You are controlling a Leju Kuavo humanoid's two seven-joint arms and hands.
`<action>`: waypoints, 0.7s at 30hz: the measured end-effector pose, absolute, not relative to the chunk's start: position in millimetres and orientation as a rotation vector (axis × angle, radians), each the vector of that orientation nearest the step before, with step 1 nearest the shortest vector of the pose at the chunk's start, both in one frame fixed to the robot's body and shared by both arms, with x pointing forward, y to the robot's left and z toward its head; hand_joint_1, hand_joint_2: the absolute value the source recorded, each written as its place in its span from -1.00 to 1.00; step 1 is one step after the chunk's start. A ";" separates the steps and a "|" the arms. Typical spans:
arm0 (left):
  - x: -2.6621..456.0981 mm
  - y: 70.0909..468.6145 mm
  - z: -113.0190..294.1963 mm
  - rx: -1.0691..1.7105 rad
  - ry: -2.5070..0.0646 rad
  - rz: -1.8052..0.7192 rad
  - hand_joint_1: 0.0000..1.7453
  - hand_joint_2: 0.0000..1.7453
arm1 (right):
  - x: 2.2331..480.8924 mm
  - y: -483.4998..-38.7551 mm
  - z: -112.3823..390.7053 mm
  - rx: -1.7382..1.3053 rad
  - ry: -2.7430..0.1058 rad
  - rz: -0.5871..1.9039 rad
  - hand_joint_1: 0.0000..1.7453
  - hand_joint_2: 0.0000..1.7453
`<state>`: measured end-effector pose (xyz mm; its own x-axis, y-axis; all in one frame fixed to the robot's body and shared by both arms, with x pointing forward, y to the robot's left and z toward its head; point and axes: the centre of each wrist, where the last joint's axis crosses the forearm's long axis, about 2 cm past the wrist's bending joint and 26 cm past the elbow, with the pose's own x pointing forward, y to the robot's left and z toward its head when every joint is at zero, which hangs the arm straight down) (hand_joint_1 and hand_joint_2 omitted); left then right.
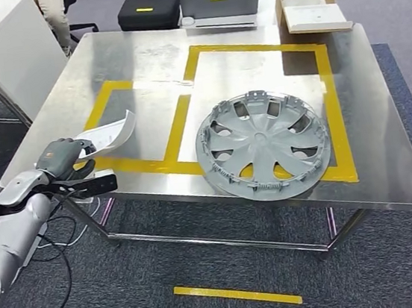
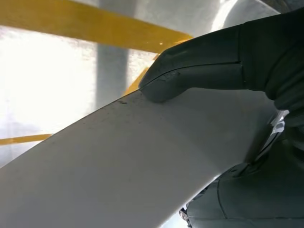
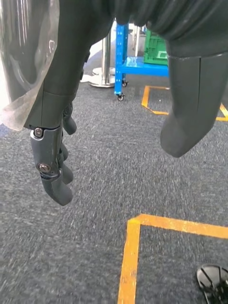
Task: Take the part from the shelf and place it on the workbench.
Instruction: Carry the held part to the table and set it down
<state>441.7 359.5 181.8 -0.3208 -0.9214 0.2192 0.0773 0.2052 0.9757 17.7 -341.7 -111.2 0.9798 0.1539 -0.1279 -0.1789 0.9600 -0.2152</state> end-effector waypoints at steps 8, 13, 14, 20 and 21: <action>442.1 357.2 180.7 0.835 -1.518 -1.302 1.00 1.00 | 18.0 -341.1 -111.3 -0.226 0.108 0.171 -1.00 1.00; 439.6 356.2 175.0 0.819 -1.513 -1.309 1.00 1.00 | 14.7 -341.2 -111.5 -0.226 0.113 0.172 -1.00 1.00; 439.5 356.2 174.8 0.818 -1.513 -1.309 1.00 1.00 | 14.8 -341.3 -111.4 -0.226 0.112 0.172 -1.00 1.00; 438.5 355.3 172.4 0.817 -1.518 -1.303 1.00 1.00 | 15.1 -341.2 -111.4 -0.226 0.112 0.167 -1.00 1.00; 438.5 354.9 172.3 0.817 -1.519 -1.304 1.00 1.00 | 15.4 -341.2 -111.4 -0.226 0.112 0.166 -1.00 1.00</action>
<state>438.5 354.9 172.3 -0.3352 -0.9140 0.2284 0.0869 0.2114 0.9735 15.4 -341.2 -111.4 0.9800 0.1512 -0.1290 -0.1763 0.9610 -0.2131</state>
